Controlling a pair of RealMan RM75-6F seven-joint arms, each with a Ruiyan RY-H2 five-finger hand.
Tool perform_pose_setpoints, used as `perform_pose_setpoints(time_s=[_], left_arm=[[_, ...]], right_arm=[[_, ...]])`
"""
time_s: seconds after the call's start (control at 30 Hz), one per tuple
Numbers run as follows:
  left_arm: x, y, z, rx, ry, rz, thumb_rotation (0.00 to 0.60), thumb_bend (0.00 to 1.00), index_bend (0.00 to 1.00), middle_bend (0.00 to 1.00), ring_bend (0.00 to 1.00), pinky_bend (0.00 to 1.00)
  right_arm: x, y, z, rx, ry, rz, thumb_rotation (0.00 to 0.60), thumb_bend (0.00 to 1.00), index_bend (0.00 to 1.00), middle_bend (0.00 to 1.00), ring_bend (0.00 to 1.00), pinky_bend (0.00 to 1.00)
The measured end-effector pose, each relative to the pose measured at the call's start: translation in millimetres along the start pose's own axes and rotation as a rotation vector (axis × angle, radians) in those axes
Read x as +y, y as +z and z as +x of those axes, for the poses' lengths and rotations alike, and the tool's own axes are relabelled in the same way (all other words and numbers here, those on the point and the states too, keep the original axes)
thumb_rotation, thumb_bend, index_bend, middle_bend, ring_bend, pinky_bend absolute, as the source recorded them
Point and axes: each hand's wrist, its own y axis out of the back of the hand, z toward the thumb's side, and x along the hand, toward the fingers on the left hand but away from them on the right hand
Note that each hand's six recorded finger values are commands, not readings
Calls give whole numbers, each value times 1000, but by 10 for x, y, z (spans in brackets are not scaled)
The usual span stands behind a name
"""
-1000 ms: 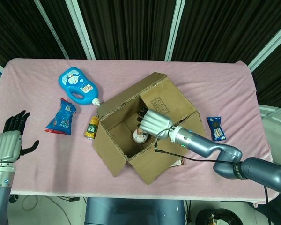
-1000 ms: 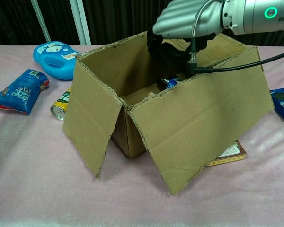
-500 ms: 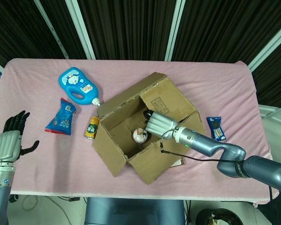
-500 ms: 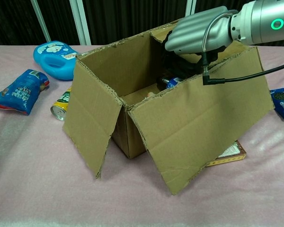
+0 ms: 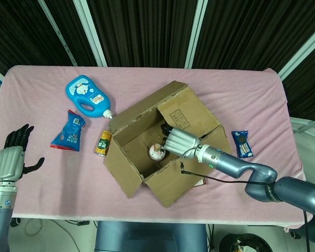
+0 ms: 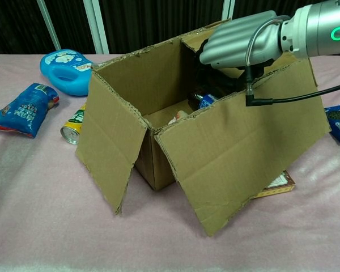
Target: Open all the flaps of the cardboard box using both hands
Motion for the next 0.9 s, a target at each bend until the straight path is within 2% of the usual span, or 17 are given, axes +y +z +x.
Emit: perform_pose_setpoints(time_s=[0.27, 0.57, 0.9], left_arm=[[10, -15, 2, 9, 2, -8, 600, 239, 0, 0, 0, 0], [7, -20, 9, 15, -5, -15, 600, 239, 0, 0, 0, 0], [3, -12, 6, 17, -9, -23, 600, 239, 0, 0, 0, 0]], right_arm=[[-25, 52, -43, 8, 9, -6, 600, 950, 585, 436, 254, 233], [-197, -72, -46, -33, 98, 5, 600, 950, 585, 436, 255, 233], [-133, -171, 19, -64, 103, 87, 600, 948, 585, 437, 255, 233]])
